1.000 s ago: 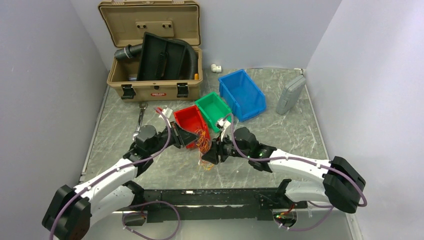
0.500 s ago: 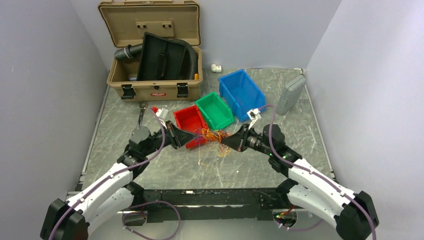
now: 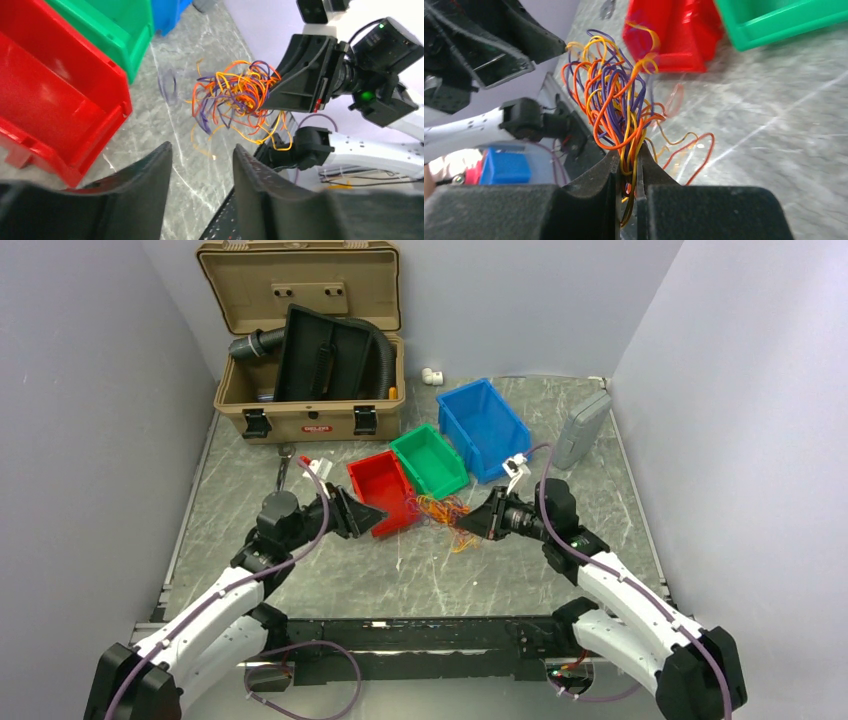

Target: Untangle the cables

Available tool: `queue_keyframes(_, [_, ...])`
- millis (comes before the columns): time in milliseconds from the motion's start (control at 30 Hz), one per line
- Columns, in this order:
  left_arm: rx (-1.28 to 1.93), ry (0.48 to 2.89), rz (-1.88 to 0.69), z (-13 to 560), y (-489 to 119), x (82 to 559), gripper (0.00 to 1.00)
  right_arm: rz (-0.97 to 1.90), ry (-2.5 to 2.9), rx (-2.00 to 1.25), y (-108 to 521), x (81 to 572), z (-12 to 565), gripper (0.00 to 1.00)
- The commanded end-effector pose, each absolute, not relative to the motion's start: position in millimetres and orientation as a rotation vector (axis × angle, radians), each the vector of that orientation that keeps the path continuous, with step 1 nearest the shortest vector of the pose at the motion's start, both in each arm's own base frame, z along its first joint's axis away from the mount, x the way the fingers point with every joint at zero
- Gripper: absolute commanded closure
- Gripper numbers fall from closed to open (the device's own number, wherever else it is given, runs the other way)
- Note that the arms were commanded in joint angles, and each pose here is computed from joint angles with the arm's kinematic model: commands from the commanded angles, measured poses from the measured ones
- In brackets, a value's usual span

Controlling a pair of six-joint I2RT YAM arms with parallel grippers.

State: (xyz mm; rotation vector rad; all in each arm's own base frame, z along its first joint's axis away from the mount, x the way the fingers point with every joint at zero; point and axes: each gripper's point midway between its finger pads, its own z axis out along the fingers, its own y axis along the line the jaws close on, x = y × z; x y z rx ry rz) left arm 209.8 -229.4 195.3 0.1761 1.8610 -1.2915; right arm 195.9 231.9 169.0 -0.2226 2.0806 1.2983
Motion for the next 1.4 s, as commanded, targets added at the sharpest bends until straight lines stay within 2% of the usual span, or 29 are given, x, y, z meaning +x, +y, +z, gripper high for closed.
queue_keyframes(0, [0.189, 1.817, -1.254, 206.4, -224.6, 223.9, 0.34, 1.155, 2.059, -0.274, 216.6, 209.8, 174.2, 1.0])
queue_keyframes(67, [0.199, 1.817, -1.299, 206.3, -230.0, 222.1, 0.19, 1.154, 2.042, -0.303, 218.0, 208.5, 177.7, 1.0])
queue_keyframes(167, [0.175, 1.829, -1.411, 208.3, -240.5, 218.9, 0.03, 1.153, 2.016, -0.336, 220.0, 207.2, 182.1, 1.0])
queue_keyframes(200, [0.163, 1.833, -1.47, 210.9, -245.3, 216.4, 0.01, 1.15, 2.008, -0.349, 220.8, 207.1, 183.2, 1.0])
queue_keyframes(333, [0.03, 1.987, -1.605, 211.2, -268.8, 216.5, 0.01, 1.073, 1.981, -0.404, 222.2, 208.4, 184.3, 1.0])
queue_keyframes(533, [-0.149, 2.205, -1.637, 210.1, -308.0, 208.6, 0.0, 0.915, 1.9, -0.503, 233.0, 204.1, 187.2, 1.0])
queue_keyframes(667, [-0.302, 2.218, -1.684, 206.6, -319.0, 212.1, 0.01, 0.919, 1.832, -0.518, 239.1, 198.3, 197.6, 1.0])
queue_keyframes(800, [-0.319, 2.204, -1.749, 203.6, -331.6, 216.0, 0.01, 0.954, 1.781, -0.527, 244.1, 192.4, 205.9, 1.0])
queue_keyframes(900, [-0.289, 2.216, -1.771, 196.8, -341.5, 214.2, 0.11, 0.966, 1.776, -0.519, 244.3, 191.2, 207.9, 1.0])
queue_keyframes(967, [-0.27, 2.187, -1.791, 195.6, -343.3, 214.6, 0.25, 0.973, 1.779, -0.501, 243.7, 190.9, 208.8, 1.0])
queue_keyframes(1067, [-0.267, 2.093, -1.818, 198.5, -339.1, 217.7, 0.57, 1.0, 1.784, -0.482, 244.5, 188.7, 208.7, 1.0])
queue_keyframes(1100, [-0.255, 2.04, -1.825, 203.1, -337.1, 220.7, 0.75, 1.019, 1.784, -0.475, 246.1, 187.4, 209.4, 1.0])
queue_keyframes(1167, [-0.192, 1.931, -1.848, 215.6, -333.2, 224.9, 0.99, 1.078, 1.802, -0.464, 251.0, 181.8, 208.3, 1.0])
queue_keyframes(1367, [0.048, 1.531, -1.801, 253.2, -305.2, 226.9, 1.0, 1.35, 2.002, -0.399, 275.1, 157.1, 213.3, 1.0])
